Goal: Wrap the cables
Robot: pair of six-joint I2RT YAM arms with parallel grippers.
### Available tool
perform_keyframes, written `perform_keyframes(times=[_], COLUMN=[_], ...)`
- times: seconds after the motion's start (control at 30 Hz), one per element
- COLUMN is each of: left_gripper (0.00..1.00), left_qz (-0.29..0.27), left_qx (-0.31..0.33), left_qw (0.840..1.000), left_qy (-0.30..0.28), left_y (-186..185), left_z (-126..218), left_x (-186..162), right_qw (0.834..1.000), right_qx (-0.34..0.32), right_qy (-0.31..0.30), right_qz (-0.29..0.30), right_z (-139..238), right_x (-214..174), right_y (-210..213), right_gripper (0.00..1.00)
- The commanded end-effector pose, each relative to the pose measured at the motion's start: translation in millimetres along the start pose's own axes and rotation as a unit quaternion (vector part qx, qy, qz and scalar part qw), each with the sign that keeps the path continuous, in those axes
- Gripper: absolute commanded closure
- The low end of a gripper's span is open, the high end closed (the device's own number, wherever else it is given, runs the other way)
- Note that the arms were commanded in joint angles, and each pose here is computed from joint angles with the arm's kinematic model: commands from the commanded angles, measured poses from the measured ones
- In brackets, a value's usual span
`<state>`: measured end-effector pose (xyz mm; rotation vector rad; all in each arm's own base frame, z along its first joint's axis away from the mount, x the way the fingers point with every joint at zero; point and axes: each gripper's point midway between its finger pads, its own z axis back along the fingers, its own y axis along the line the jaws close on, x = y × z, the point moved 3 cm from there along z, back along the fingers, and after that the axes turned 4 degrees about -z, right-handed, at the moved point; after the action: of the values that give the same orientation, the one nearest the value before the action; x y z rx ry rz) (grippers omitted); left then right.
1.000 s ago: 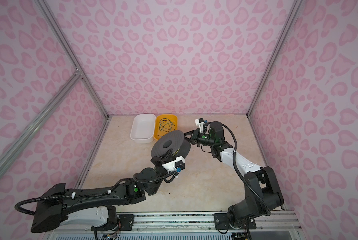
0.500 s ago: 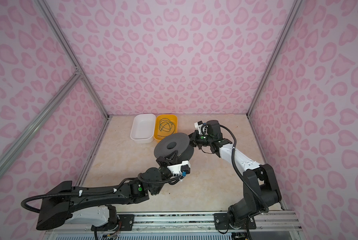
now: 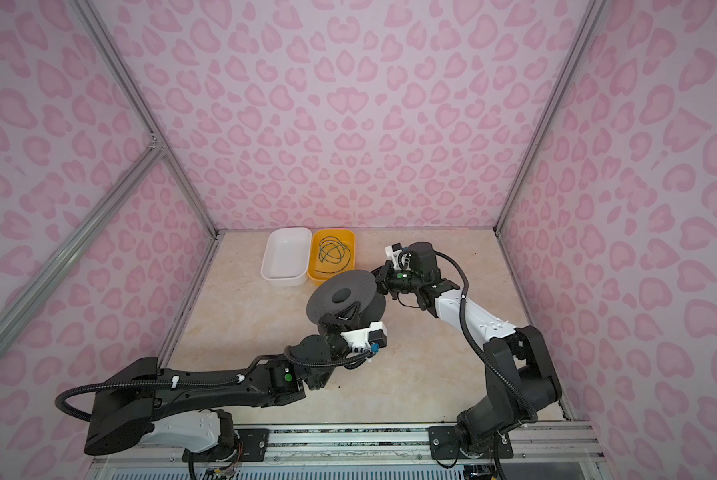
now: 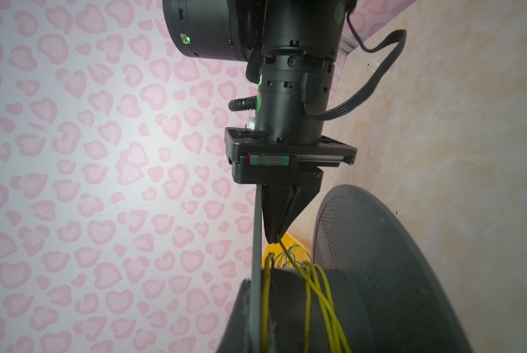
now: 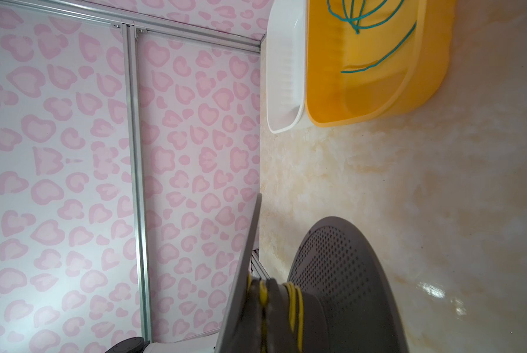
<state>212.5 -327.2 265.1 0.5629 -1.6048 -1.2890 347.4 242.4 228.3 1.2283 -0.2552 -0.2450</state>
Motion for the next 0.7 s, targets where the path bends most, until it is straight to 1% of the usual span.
perform_keyframes(times=[0.0, 0.17, 0.27, 0.37, 0.47, 0.57, 0.67], left_gripper=[0.97, 0.97, 0.97, 0.97, 0.97, 0.97, 0.97], left_qz=[0.050, 0.059, 0.060, 0.061, 0.075, 0.077, 0.067], left_qx=[0.031, 0.034, 0.030, 0.022, 0.015, 0.006, 0.003], left_qw=[0.992, 0.992, 0.993, 0.995, 0.996, 0.997, 0.998], left_qy=[-0.108, -0.106, -0.094, -0.073, -0.049, -0.022, 0.008], left_y=[26, 31, 27, 17, 7, -9, -24], left_z=[5, 8, 7, 5, 5, 4, 1], left_x=[40, 39, 35, 27, 17, 5, -7], right_qw=[1.000, 0.999, 0.998, 0.997, 0.996, 0.994, 0.990], right_qx=[-0.009, -0.041, -0.056, -0.056, -0.058, -0.057, -0.051], right_qy=[-0.008, -0.022, -0.035, -0.049, -0.062, -0.087, -0.127], right_qz=[0.006, 0.003, 0.008, 0.013, 0.017, 0.020, 0.024], right_z=[-2, 3, 10, 21, 34, 51, 78], right_x=[2, 8, 13, 19, 24, 32, 43], right_y=[-3, -20, -25, -24, -24, -24, -21], right_gripper=[1.00, 0.90, 0.79, 0.78, 0.75, 0.74, 0.71])
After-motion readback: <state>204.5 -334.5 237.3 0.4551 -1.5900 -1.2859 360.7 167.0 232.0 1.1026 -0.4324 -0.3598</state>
